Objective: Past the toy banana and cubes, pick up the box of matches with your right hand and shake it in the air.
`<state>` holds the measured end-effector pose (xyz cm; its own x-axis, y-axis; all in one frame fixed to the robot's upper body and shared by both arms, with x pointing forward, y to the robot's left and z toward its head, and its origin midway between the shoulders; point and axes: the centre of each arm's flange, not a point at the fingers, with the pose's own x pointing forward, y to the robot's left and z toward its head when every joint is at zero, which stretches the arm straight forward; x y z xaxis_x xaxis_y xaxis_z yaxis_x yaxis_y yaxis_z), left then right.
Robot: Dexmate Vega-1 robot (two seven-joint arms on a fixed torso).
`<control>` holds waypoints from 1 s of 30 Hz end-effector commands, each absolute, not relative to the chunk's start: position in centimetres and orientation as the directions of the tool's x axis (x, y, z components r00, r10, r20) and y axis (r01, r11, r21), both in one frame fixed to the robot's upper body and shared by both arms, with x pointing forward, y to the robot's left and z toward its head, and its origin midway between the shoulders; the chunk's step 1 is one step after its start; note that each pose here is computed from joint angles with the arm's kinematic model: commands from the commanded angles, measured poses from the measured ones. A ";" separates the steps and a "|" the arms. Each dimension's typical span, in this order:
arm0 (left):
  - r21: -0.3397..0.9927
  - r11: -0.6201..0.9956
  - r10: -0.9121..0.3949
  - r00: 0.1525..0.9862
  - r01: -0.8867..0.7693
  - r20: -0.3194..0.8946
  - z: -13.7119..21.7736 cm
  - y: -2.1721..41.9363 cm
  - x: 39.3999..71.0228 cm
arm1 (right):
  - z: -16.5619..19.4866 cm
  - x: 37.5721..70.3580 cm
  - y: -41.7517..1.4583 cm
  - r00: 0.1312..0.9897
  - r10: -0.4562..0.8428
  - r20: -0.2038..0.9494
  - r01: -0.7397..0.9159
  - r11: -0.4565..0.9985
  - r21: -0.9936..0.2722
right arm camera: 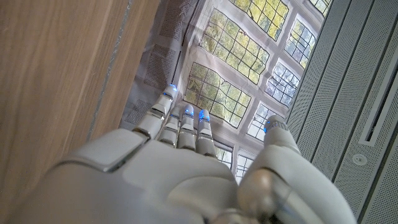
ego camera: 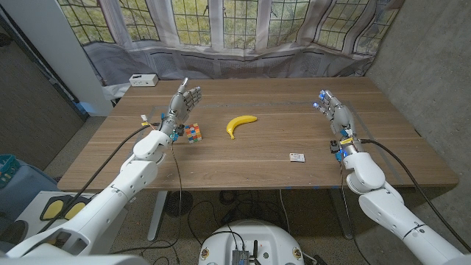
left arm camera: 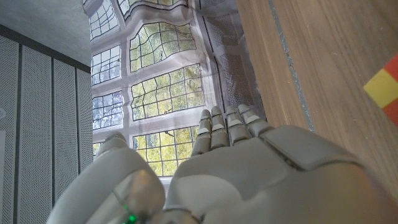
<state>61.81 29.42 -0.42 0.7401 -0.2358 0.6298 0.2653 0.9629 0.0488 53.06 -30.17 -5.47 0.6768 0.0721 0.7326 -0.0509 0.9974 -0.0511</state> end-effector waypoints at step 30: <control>0.079 0.948 -0.290 0.736 0.308 0.612 -1.4 26.8 61.1 | -9.2 48.2 -31.5 0.684 0.059 0.727 -0.033 0.998 -0.050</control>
<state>61.52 27.16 -1.17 0.7355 -0.2867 0.6139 0.3094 0.9482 0.0722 49.24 -31.10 -8.46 0.6813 0.0611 0.7294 -0.0440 0.9981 -0.0426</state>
